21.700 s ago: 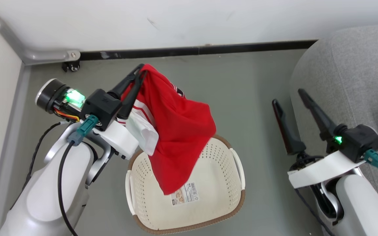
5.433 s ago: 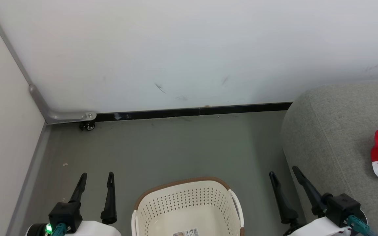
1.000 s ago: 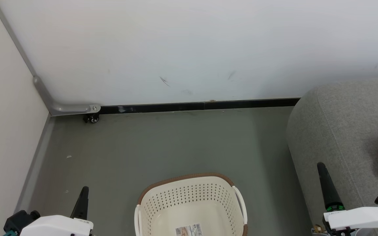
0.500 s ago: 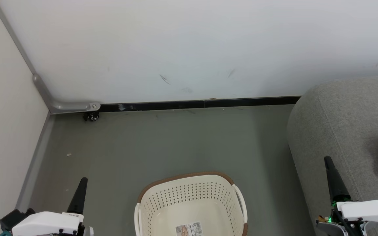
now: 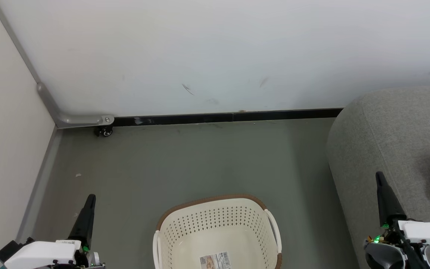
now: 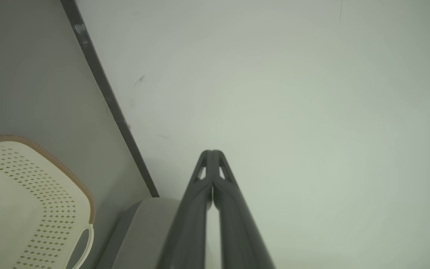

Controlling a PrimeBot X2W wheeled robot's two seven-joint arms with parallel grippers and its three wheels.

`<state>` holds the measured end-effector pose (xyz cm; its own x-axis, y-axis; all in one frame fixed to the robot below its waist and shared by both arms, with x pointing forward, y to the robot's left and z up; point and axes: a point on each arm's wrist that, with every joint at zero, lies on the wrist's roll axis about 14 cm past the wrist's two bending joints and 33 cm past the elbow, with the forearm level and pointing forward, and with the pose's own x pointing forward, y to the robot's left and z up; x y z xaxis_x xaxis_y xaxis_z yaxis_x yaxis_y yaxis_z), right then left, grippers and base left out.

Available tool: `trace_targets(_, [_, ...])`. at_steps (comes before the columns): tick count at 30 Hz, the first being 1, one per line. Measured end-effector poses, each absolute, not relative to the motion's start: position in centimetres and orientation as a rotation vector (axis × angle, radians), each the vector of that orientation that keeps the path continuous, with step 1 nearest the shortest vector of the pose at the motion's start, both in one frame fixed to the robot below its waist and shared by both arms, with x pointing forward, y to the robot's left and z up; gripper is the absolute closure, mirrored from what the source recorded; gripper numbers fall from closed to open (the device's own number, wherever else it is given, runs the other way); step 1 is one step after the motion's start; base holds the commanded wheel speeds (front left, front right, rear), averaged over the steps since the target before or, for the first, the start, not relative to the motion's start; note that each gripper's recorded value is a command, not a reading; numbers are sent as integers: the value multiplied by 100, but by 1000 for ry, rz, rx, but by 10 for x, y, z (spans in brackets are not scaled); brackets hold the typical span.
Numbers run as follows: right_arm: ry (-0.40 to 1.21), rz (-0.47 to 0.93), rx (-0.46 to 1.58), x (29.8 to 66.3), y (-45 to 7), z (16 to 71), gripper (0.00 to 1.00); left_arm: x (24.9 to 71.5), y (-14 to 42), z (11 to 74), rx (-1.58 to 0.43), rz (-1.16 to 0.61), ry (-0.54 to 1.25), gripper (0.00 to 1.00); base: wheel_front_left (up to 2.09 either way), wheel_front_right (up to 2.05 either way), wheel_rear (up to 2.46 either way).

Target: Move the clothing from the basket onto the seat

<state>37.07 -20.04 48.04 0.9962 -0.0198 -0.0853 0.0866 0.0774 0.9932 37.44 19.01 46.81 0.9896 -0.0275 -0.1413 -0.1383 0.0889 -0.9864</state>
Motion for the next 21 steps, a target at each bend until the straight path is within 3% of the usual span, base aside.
trace_targets(6, [41, -87, 1578, 374, -203, 482, 100, 376, 191, 475, -1574, 62, 100, 100, 0, 0, 0])
trace_targets(21, [42, -92, 1580, 374, -204, 481, 100, 376, 190, 477, -1578, 55, 94, 100, 0, 0, 0])
